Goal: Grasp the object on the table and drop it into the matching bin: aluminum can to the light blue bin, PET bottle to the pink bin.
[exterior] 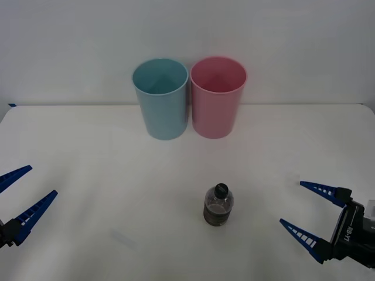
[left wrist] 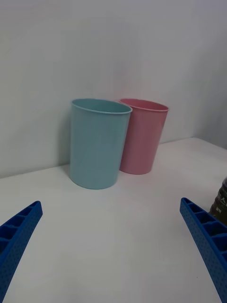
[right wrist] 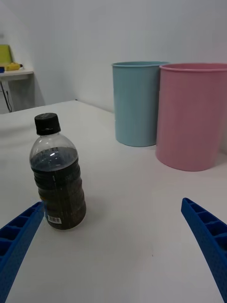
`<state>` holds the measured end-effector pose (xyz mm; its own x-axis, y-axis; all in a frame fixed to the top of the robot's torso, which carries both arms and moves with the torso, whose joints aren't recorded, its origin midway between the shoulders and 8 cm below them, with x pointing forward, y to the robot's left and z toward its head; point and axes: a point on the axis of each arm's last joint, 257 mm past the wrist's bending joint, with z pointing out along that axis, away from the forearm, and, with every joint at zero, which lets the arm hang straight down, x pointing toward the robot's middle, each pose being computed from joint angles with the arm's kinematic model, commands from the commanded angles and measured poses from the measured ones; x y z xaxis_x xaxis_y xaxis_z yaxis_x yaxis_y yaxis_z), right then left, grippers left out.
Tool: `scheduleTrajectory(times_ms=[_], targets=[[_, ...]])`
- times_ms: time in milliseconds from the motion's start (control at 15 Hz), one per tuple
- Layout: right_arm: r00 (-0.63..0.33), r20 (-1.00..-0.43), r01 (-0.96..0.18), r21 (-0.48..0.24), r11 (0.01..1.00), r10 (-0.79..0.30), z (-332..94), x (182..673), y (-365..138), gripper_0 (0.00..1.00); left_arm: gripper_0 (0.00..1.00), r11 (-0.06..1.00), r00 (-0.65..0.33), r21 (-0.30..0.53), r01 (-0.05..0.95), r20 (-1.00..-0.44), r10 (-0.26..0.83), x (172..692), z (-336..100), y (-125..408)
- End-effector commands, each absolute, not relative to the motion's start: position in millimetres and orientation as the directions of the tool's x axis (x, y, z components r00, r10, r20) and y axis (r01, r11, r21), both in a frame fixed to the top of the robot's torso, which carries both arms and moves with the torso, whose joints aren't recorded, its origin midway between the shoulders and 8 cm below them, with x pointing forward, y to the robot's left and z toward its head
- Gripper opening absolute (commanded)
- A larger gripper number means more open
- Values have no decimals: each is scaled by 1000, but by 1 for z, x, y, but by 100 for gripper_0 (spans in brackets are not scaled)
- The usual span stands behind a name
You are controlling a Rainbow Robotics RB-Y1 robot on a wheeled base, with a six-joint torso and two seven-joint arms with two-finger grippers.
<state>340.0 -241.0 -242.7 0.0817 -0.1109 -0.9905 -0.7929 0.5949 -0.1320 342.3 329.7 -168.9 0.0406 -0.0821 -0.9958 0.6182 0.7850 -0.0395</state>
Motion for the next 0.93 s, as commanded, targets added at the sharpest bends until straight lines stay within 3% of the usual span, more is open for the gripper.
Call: scheduleTrajectory(times_ms=[67,933], targets=[[71,-991,-807,-125,577,-115,-255,340,-221,100,100,785,41,-39,618,-996,-82,342,-169,330],[90,-981,-836,-169,522,-174,-288,355,-144,100,100,785,41,-39,618,-996,-82,342,-169,330]])
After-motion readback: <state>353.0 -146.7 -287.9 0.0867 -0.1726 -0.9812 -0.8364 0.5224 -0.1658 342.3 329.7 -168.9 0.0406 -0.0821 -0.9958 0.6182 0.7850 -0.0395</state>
